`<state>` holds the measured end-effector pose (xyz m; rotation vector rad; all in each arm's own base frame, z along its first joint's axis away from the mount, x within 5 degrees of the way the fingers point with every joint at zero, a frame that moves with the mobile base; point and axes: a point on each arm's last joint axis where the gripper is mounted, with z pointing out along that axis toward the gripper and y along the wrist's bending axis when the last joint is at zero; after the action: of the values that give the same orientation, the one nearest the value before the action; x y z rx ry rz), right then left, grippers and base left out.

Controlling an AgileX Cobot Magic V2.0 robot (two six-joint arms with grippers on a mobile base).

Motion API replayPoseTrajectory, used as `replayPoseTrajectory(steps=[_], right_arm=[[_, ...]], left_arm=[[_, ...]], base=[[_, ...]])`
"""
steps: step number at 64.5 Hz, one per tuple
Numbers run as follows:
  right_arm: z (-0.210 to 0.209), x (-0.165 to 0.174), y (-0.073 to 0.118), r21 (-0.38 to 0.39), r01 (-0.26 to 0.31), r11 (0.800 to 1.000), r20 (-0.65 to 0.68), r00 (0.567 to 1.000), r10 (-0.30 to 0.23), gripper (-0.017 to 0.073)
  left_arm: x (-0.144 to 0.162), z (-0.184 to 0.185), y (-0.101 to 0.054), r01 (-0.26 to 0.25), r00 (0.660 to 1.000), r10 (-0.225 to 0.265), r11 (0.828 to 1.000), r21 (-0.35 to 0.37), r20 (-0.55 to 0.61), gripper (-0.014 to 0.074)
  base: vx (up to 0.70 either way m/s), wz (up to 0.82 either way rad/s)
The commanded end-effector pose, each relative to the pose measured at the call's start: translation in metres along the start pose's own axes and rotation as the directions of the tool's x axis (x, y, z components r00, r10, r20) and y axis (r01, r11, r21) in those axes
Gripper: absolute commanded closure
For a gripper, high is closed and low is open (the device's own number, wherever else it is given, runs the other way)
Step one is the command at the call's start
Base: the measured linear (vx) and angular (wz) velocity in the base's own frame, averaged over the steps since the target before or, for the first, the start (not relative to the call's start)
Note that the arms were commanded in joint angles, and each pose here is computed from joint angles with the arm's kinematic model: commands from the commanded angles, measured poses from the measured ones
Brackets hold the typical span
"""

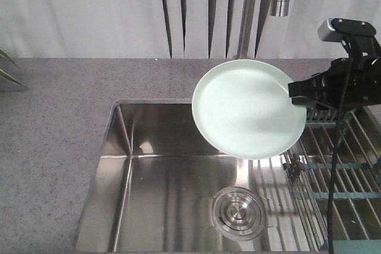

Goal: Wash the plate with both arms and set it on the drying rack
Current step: 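Lift the pale green plate with the right gripper over the sink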

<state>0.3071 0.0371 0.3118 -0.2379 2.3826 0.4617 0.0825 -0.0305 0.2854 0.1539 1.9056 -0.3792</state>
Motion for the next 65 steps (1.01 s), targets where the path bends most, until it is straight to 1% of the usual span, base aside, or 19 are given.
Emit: replayPoseTrajectory(steps=[1,7,10,14,19,25,32,39,44,48,54,56,59,65], right_arm=[[-0.021,-0.02,-0.011,0.061,0.004,0.998,0.069,0.998,-0.008,0.0561],[-0.032,-0.011,-0.023,0.084,0.008,0.996,-0.006,1.0,-0.008,0.0561],[-0.041,-0.006,-0.024,0.097,0.021,0.995,-0.041,0.999,-0.017,0.0561],[-0.051,0.002,-0.021,0.097,0.036,0.995,-0.073,0.997,-0.029,0.0561],[-0.062,0.014,-0.009,0.066,0.04,0.997,-0.088,0.996,-0.034,0.0561],[-0.064,0.029,0.014,-0.009,0.041,0.999,-0.074,0.996,-0.042,0.0561],[-0.058,0.035,0.04,-0.083,0.042,0.996,-0.042,0.998,-0.046,0.0561],[-0.043,0.026,0.052,-0.086,0.031,0.996,0.026,0.999,-0.029,0.0561],[-0.028,0.017,0.047,-0.054,-0.012,0.998,0.074,0.997,0.016,0.0561],[-0.017,0.008,0.04,-0.026,-0.018,0.999,0.088,0.996,0.02,0.0561],[-0.009,-0.005,0.024,0.019,-0.033,0.999,0.098,0.995,0.031,0.0561],[-0.01,-0.008,0.019,0.035,-0.035,0.999,0.1,0.995,0.031,0.0561],[-0.016,-0.011,0.006,0.068,-0.053,0.996,0.108,0.993,0.045,0.0561],[-0.03,-0.009,-0.012,0.116,-0.07,0.991,0.088,0.994,0.06,0.0561]], left_arm=[[-0.013,-0.002,0.0,0.025,0.997,-0.024,1.0,-0.007,0.072,0.0601],[-0.013,-0.002,0.0,0.025,0.997,-0.024,1.0,-0.007,0.072,0.0601],[-0.013,-0.002,0.0,0.025,0.997,-0.024,1.0,-0.007,0.072,0.0601],[-0.013,-0.002,0.0,0.025,0.997,-0.024,1.0,-0.007,0.072,0.0601],[-0.013,-0.002,0.0,0.026,0.997,-0.025,1.0,-0.007,0.073,0.0601],[-0.013,-0.002,0.0,0.025,0.997,-0.025,1.0,-0.007,0.073,0.0601],[-0.013,-0.002,0.0,0.025,0.997,-0.025,1.0,-0.007,0.073,0.0601],[-0.013,-0.002,0.0,0.025,0.997,-0.025,1.0,-0.007,0.073,0.0601],[-0.013,-0.002,0.0,0.025,0.997,-0.025,1.0,-0.007,0.073,0.0601],[-0.013,-0.002,0.0,0.025,0.997,-0.025,1.0,-0.007,0.073,0.0601],[-0.013,-0.002,0.0,0.025,0.997,-0.025,1.0,-0.007,0.073,0.0601],[-0.013,-0.002,0.0,0.025,0.997,-0.025,1.0,-0.007,0.073,0.0601],[-0.013,-0.002,0.0,0.025,0.997,-0.025,1.0,-0.007,0.073,0.0601],[-0.013,-0.002,0.0,0.025,0.997,-0.025,1.0,-0.007,0.073,0.0601]], base=[[0.0,0.0],[0.0,0.0],[0.0,0.0],[0.0,0.0],[0.0,0.0],[0.0,0.0],[0.0,0.0],[0.0,0.0],[0.0,0.0],[0.0,0.0],[0.0,0.0],[0.0,0.0],[0.0,0.0],[0.0,0.0]])
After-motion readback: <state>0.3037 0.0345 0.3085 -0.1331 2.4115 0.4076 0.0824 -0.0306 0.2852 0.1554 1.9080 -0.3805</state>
